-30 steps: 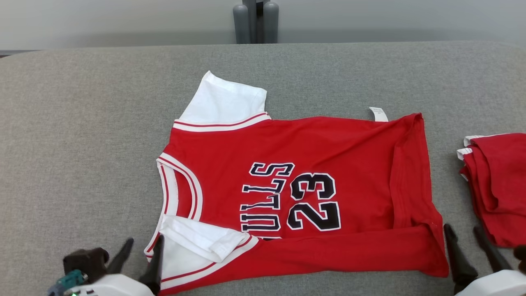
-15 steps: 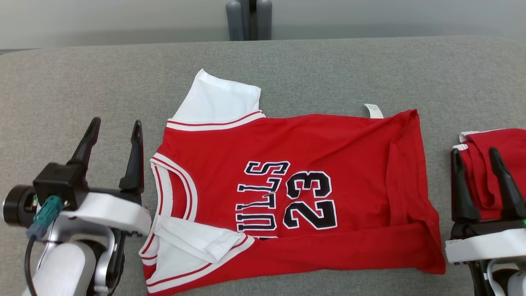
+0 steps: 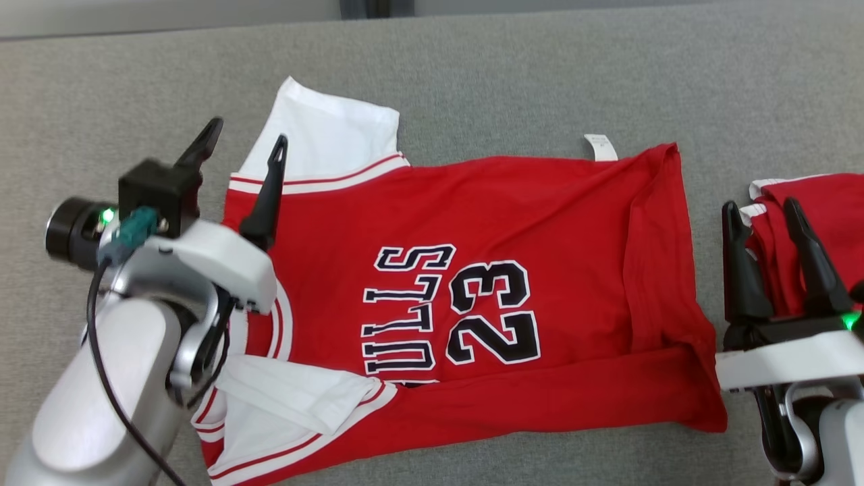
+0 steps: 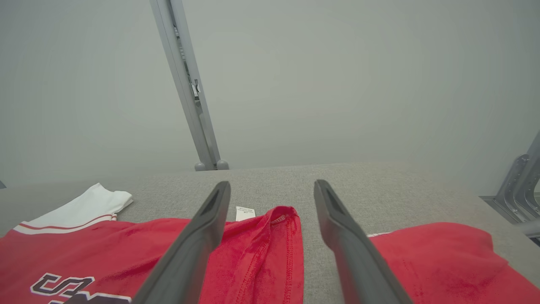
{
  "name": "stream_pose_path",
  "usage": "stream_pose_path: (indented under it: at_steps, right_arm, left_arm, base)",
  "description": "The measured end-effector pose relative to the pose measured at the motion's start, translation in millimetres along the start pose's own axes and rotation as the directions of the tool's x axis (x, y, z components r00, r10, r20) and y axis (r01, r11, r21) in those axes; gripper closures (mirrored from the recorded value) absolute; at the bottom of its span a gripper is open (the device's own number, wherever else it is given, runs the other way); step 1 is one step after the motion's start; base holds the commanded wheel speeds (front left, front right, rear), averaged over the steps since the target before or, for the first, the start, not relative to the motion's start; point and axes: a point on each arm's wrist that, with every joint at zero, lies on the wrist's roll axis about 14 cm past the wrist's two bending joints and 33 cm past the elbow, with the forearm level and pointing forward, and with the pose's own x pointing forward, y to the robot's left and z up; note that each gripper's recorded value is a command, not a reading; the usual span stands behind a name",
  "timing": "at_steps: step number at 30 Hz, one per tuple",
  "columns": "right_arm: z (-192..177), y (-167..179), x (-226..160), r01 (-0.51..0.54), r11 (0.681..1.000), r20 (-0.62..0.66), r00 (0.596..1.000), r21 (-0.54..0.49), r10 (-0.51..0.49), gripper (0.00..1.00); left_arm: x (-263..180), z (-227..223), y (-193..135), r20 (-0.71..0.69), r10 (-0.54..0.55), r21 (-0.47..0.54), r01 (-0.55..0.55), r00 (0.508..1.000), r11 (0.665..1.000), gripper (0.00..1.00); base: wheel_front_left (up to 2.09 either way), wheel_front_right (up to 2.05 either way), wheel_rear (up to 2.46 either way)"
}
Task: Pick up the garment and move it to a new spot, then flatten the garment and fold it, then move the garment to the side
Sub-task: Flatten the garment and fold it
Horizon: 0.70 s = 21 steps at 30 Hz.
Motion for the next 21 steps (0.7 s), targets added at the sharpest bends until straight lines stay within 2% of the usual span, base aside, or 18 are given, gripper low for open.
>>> stream_pose_path:
  at_steps: [7,21]
  right_arm:
    - [-20,-2,20,0.001,1.0,-0.036,0.999,0.014,0.0,0.0]
    - [-67,-34,8,0.095,0.995,-0.14,0.986,0.034,-0.089,0.0]
  left_arm:
    - [58,-34,-7,-0.128,-0.089,-0.013,0.088,0.988,0.996,0.0]
    - [129,-106,0,-0.309,-0.121,-0.066,0.106,0.943,0.992,0.0]
  base:
    - [0.0,0.0,0.0]
    - [0.0,0.0,0.0]
